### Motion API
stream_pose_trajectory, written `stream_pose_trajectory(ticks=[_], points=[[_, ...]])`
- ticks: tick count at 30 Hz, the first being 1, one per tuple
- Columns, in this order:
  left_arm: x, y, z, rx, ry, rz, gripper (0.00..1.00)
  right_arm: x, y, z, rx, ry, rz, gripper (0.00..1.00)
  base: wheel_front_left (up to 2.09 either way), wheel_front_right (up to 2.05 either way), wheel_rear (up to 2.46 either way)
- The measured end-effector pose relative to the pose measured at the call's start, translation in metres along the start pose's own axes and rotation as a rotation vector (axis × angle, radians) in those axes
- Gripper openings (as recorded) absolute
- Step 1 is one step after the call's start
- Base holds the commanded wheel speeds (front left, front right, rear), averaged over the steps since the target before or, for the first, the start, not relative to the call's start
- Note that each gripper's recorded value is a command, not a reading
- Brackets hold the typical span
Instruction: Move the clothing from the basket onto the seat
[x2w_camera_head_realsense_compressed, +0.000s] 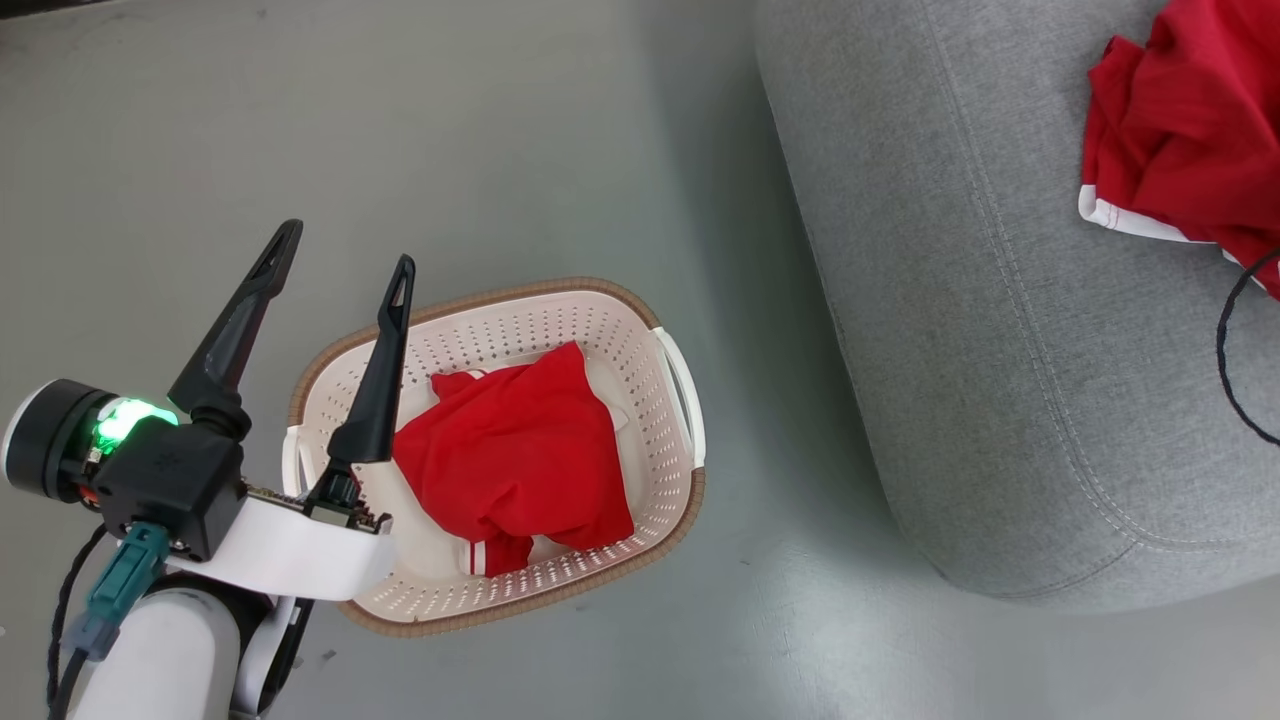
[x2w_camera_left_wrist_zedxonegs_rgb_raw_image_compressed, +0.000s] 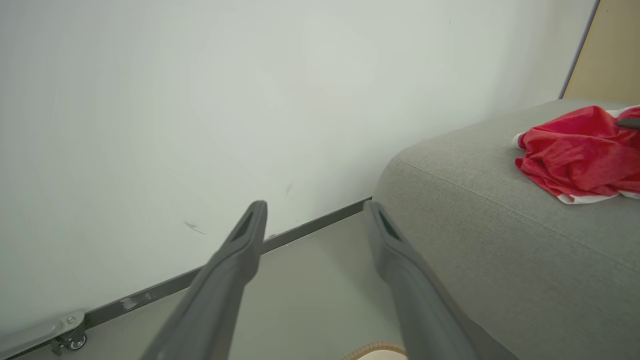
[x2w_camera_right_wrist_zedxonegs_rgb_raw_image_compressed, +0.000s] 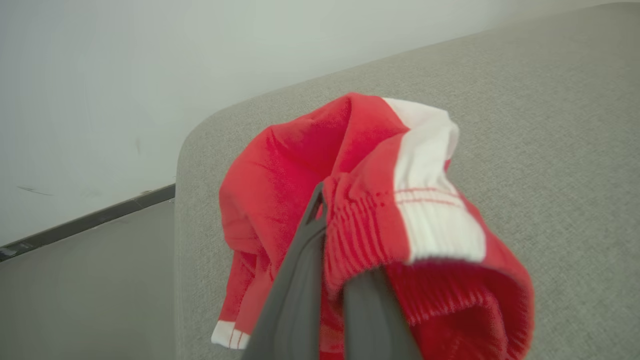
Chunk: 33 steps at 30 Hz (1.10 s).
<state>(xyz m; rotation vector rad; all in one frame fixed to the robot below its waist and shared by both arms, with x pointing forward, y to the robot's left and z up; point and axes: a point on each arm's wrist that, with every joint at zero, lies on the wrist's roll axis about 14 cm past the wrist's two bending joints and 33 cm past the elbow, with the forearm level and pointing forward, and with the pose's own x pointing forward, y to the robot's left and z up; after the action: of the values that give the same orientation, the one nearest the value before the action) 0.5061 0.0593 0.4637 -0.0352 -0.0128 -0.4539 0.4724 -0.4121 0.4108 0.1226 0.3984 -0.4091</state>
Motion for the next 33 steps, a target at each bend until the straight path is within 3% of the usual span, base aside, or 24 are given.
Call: stream_pose_trajectory(ticks=[4,6,9,11,33], points=[[0.001,-0.005,-0.001,-0.014,-0.004,-0.007,1.0,-0.005,-0.002,-0.008,0.012,0.049,0.0,0.0,0.0,0.0,0.0],[0.002,-0.008,0.0,-0.02,-0.012,-0.01,1.0,-0.006,-0.002,-0.007,0.017,0.055,0.003,0.3,0.0,0.0,0.0],[0.002,-0.012,0.001,-0.026,-0.019,-0.017,1.0,-0.008,-0.001,-0.004,0.014,0.066,0.014,0.54,0.0,0.0,0.0],[0.003,-0.016,0.002,-0.033,-0.027,-0.022,1.0,-0.01,-0.002,-0.001,0.02,0.068,0.016,0.98,0.0,0.0,0.0],[0.008,-0.043,0.011,-0.081,-0.065,-0.064,1.0,-0.057,-0.036,-0.008,0.084,0.2,0.014,1.0,0.0,0.0,0.0]])
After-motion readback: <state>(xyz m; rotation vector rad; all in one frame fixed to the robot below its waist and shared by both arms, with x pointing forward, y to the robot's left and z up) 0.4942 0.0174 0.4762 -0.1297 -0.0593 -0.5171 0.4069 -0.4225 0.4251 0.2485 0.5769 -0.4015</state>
